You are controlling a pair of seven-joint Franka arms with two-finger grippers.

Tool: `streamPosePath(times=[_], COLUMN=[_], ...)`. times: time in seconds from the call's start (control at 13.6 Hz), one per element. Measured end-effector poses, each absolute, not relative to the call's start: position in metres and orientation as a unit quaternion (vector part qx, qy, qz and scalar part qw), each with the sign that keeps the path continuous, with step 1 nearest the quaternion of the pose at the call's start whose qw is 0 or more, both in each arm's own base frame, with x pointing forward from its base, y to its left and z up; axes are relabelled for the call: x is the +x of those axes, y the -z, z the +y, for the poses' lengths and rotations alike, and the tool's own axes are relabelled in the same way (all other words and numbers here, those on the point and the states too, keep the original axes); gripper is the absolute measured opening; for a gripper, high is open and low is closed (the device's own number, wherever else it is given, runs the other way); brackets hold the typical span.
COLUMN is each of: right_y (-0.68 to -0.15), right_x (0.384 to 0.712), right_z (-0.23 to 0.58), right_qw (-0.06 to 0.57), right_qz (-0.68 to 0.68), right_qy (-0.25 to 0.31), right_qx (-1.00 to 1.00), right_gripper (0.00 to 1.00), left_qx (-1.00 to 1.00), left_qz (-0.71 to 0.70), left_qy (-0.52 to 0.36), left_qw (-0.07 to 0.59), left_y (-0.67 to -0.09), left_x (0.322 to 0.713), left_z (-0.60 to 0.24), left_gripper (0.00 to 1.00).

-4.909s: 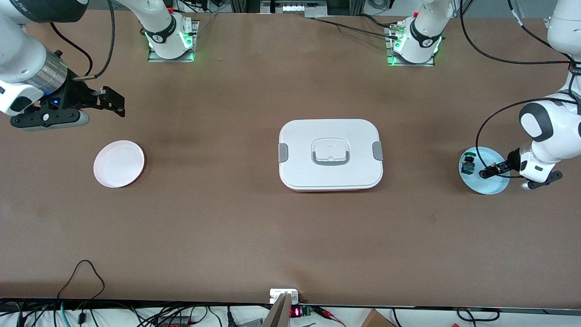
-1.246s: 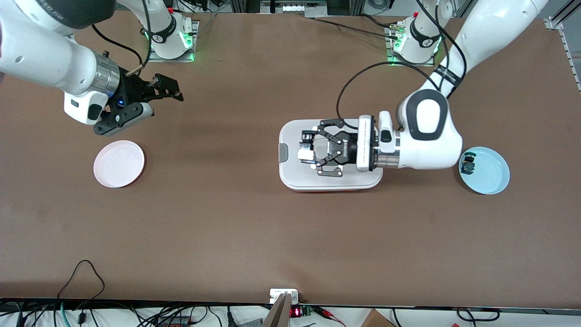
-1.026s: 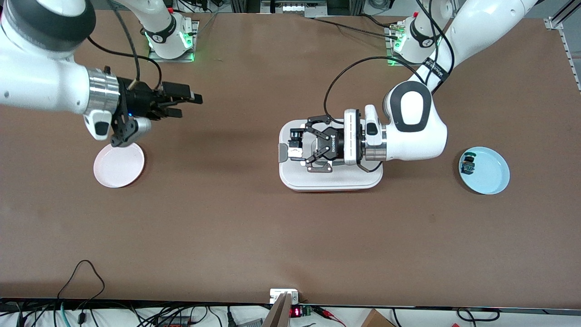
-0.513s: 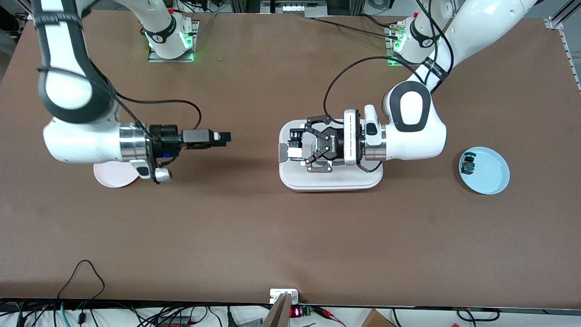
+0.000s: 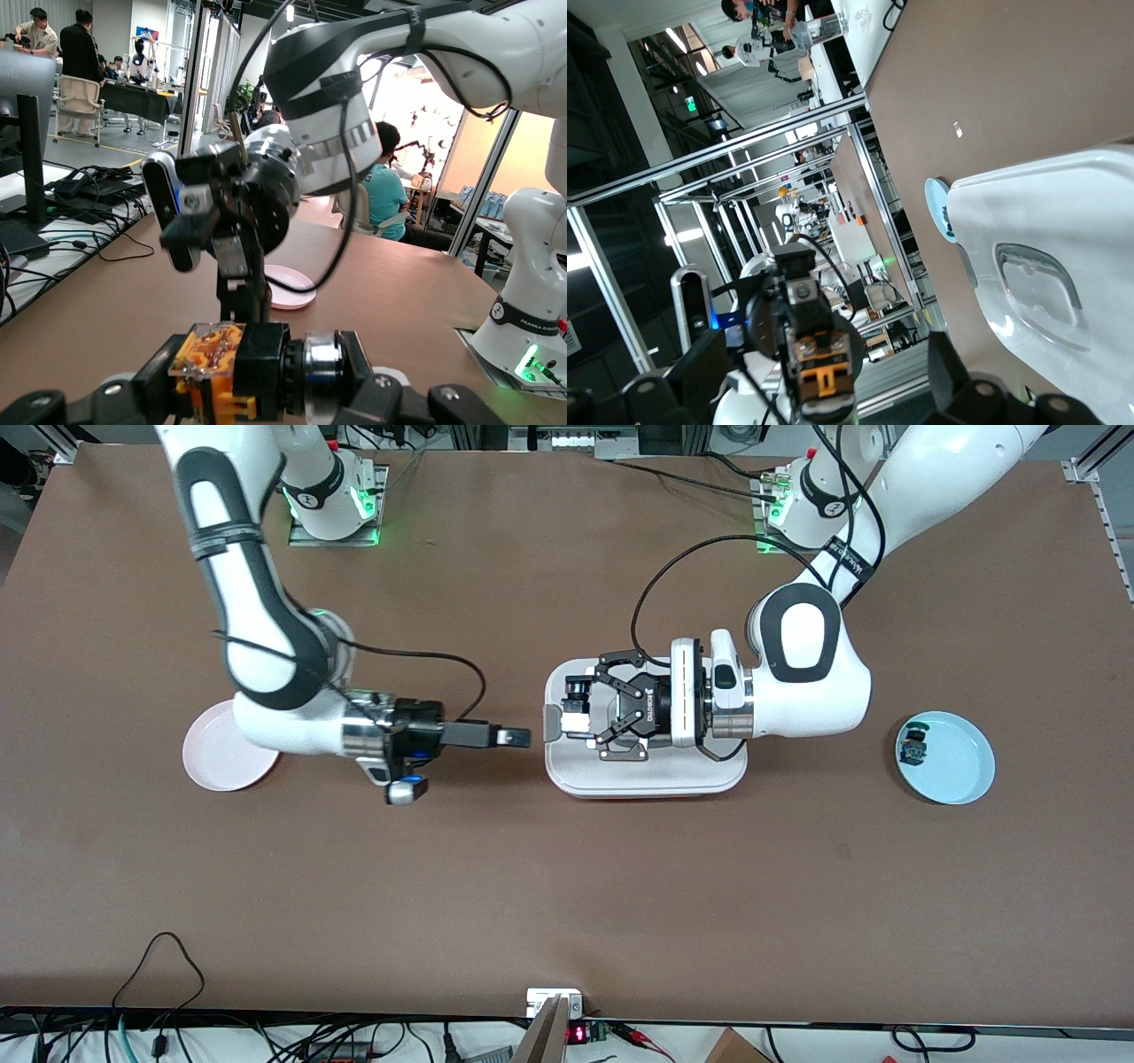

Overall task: Transfer orange switch to right arm and place
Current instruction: 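Reach the right gripper toward the switch held by the left gripper, then close the right gripper on the free end of the switch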

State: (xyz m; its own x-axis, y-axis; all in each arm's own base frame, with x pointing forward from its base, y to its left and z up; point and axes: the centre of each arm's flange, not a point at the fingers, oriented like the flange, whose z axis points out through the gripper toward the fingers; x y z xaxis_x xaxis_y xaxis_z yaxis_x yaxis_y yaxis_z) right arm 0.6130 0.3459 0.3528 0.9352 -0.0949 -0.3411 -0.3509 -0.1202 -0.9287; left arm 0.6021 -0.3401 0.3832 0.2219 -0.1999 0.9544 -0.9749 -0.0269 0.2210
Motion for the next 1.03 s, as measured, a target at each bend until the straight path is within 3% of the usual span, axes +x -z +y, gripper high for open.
streamPosePath(times=[0.66,1.03], right_y=[-0.352,-0.360], right_x=[0.592,0.590], right_z=[0.364,0.363], right_qw=[0.646,0.648], right_qz=[0.173,0.172], right_qy=[-0.104,-0.102], right_qx=[-0.736,-0.735], right_gripper=[0.96,0.81], left_qx=[0.602,0.601], left_qz=[-0.486,-0.486], left_qy=[-0.388,-0.388], left_qw=[0.500,0.501], left_y=[-0.383,-0.383], left_x=[0.601,0.600], left_z=[-0.341,-0.343], left_gripper=[0.74,0.74])
